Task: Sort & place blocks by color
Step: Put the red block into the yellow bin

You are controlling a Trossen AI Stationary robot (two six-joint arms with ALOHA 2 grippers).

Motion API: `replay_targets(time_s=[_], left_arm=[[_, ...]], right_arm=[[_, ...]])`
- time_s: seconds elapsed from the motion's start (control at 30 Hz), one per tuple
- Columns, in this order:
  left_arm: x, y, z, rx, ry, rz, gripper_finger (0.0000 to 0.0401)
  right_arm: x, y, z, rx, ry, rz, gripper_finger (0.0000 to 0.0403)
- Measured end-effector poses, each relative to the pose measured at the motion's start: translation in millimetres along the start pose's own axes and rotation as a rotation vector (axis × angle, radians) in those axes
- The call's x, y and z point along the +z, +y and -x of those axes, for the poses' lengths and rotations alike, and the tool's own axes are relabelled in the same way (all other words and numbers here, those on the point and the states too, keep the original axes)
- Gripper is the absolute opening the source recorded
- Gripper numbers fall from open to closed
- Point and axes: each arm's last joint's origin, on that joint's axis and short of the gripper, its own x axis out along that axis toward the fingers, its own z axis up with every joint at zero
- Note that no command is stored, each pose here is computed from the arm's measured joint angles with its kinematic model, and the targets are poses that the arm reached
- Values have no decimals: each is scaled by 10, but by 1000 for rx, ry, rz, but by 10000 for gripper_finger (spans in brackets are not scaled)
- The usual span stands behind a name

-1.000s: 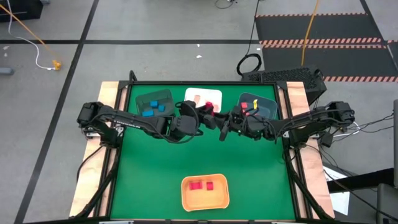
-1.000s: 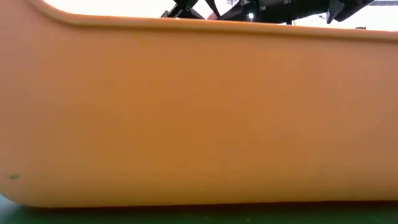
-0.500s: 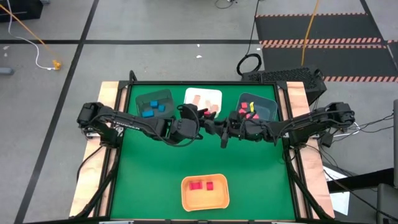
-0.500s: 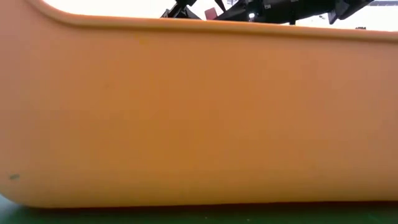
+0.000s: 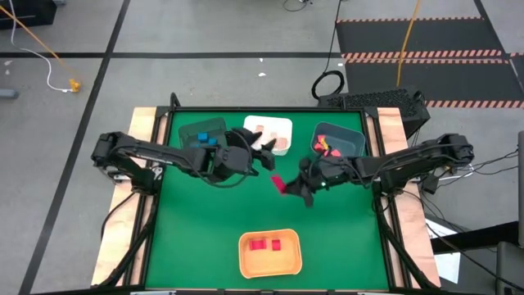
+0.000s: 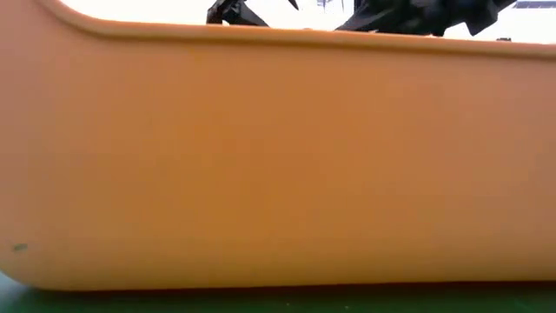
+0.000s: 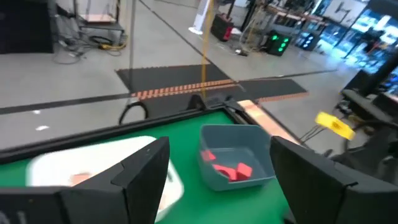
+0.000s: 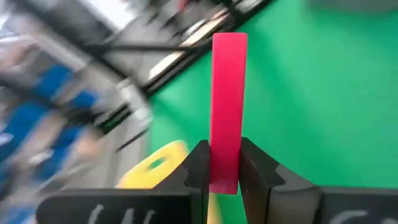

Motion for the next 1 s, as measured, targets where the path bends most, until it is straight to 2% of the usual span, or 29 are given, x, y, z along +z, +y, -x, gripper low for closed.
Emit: replay_targets(time_s=[0.13,0.3,0.53,0.7,1.0], left_arm=[[167,173,155,48,38,-7,279],[337,369,397,66,102,22,280],[464,535,687,37,188,51,280],[433,476,788,-9,204,50,280],[395,394,973,-92,238,63,280]], right_arm=[[-112,147,3,151,130,-42,40],[-321,327,-8,207,216,-39,40],[-548,623,-97,328,155,-14,40],[-801,670,-296,299,123,-26,40],[-1157,578,-549,243,194,-57,40]])
